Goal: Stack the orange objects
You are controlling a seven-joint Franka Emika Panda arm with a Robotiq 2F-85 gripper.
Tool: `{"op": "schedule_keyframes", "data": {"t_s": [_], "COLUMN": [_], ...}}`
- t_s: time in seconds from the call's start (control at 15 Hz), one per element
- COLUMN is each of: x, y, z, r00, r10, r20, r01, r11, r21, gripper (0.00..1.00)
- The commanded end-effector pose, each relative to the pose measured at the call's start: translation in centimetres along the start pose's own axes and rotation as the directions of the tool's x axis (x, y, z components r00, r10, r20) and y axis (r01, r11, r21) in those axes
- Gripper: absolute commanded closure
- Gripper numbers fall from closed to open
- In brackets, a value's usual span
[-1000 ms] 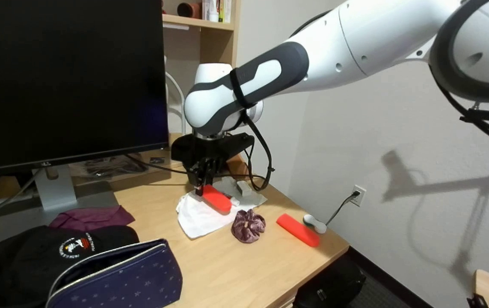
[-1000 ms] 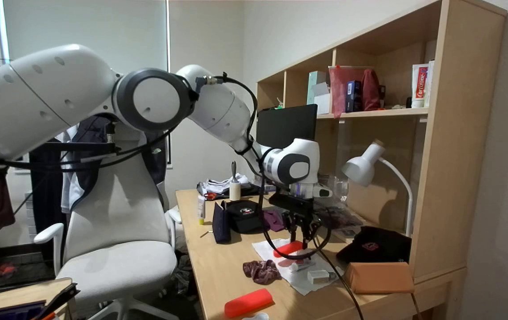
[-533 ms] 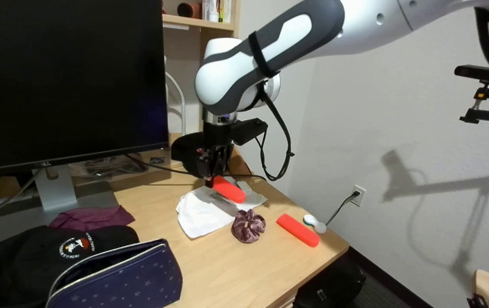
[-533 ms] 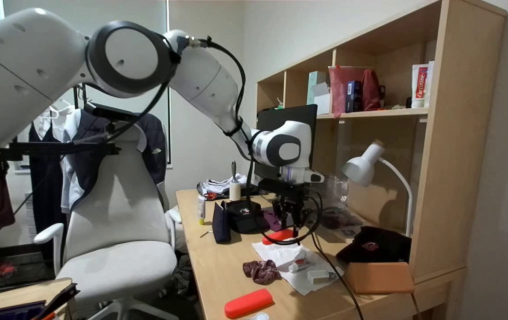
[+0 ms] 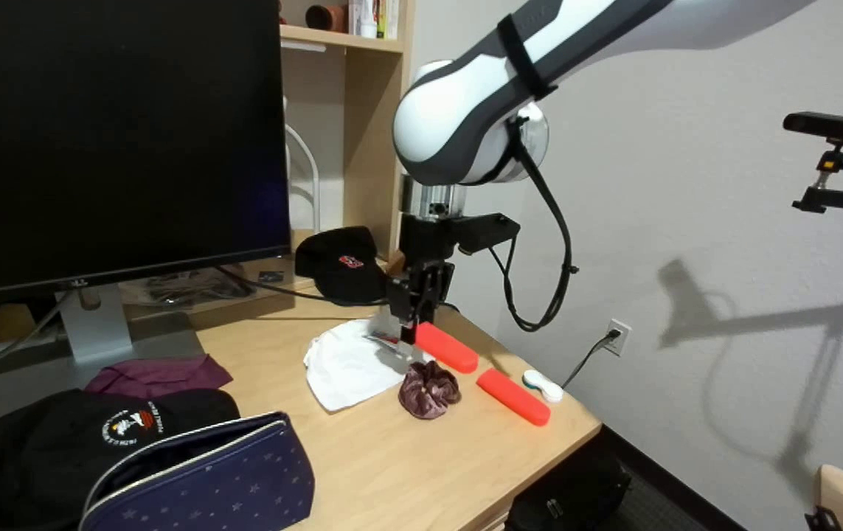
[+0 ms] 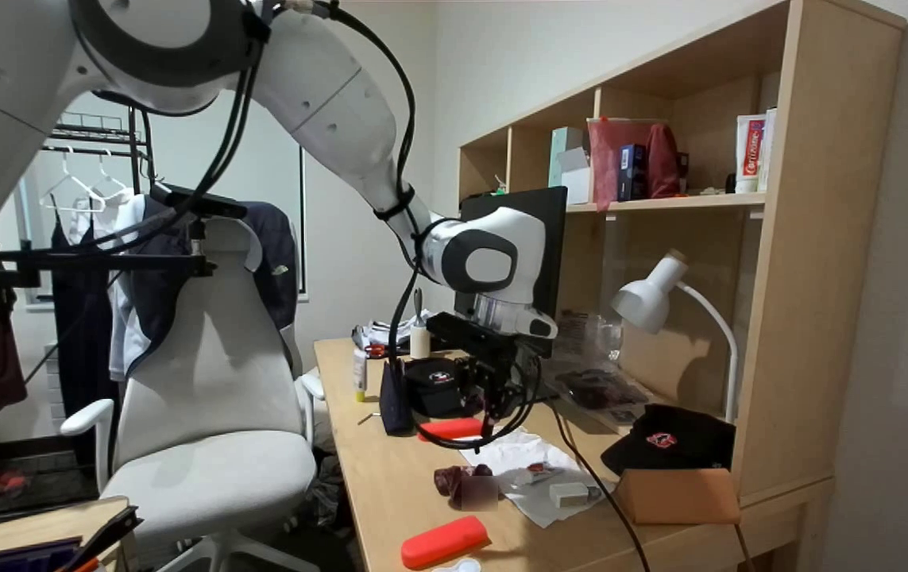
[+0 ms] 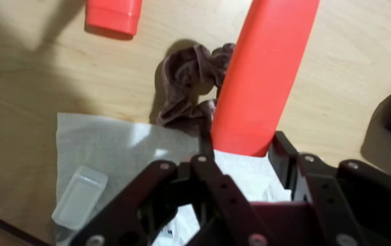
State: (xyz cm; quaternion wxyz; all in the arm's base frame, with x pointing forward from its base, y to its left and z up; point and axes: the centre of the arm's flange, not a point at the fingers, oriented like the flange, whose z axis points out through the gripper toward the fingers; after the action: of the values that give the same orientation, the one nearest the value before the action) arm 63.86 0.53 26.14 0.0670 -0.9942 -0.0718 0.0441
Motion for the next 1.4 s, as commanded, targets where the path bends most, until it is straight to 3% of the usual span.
{"op": "schedule_keyframes", "data": {"t_s": [0.0, 0.33, 0.87, 1.33], "x": [-4.7, -7.7, -9.2, -9.6], "y": [1.5, 3.8, 5.9, 7.0], "z": [1.1, 2.0, 3.4, 5.0], "r00": [0.999, 0.993, 0.989, 0.998], "r10": [0.043, 0.114, 0.144, 0.063], "r20": [-0.004, -0.002, 0.022, 0.018], "r01": [-0.042, -0.113, -0.145, -0.062], "r11": [0.995, 0.982, 0.987, 0.997], "r21": [0.094, 0.148, 0.071, -0.043], "gripper": [0.8, 0.8, 0.8, 0.8]}}
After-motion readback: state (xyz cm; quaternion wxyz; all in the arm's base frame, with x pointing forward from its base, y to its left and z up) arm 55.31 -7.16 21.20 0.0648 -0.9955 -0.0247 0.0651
